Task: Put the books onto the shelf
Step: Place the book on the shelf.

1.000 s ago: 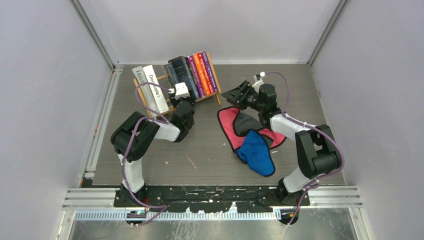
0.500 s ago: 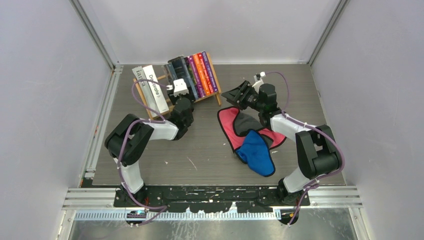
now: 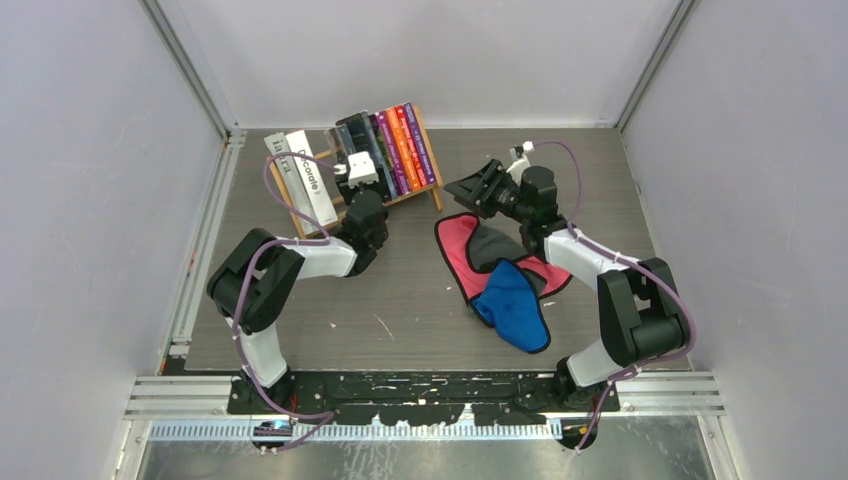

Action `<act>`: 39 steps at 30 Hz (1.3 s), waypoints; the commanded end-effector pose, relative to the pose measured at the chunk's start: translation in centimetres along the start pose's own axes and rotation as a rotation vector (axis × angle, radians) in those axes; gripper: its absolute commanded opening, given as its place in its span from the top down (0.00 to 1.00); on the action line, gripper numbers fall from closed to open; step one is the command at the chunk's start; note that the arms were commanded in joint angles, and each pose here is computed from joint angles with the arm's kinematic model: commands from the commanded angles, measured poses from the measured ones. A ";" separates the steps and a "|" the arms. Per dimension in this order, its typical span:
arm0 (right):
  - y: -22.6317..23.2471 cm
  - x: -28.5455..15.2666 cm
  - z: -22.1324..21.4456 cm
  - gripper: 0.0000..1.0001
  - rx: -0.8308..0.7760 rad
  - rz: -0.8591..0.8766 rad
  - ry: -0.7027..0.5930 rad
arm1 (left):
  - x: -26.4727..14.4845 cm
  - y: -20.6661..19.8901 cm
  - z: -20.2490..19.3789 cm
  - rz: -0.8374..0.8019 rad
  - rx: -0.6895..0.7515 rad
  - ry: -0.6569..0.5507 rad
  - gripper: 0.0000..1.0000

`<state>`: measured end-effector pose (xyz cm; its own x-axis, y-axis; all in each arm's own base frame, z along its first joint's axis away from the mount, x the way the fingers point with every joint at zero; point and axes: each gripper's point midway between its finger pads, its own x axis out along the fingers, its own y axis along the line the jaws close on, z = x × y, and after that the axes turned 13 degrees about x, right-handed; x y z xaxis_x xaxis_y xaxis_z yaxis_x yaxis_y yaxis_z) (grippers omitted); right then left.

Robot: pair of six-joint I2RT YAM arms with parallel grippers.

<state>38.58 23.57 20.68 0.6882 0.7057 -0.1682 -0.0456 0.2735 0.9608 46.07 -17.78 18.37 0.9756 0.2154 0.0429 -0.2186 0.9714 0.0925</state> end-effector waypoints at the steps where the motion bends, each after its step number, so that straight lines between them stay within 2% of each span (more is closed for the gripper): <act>1: 4.0 -0.7 0.9 0.41 -0.058 0.092 -0.027 | 0.4 0.2 5.5 0.007 -0.100 -0.094 0.45; 23: 4.8 -0.8 0.5 0.41 -0.066 0.095 -0.025 | 0.1 0.9 8.5 0.007 -0.119 -0.120 0.46; 39: 5.1 -0.8 0.0 0.41 -0.069 0.099 -0.022 | -0.3 1.6 8.9 0.016 -0.113 -0.117 0.46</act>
<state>37.83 24.15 21.28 0.6798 0.7126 -0.1735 -0.0451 0.2767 0.9599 45.55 -17.48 24.02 0.9718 0.2126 0.1020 -0.2169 0.9756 0.0337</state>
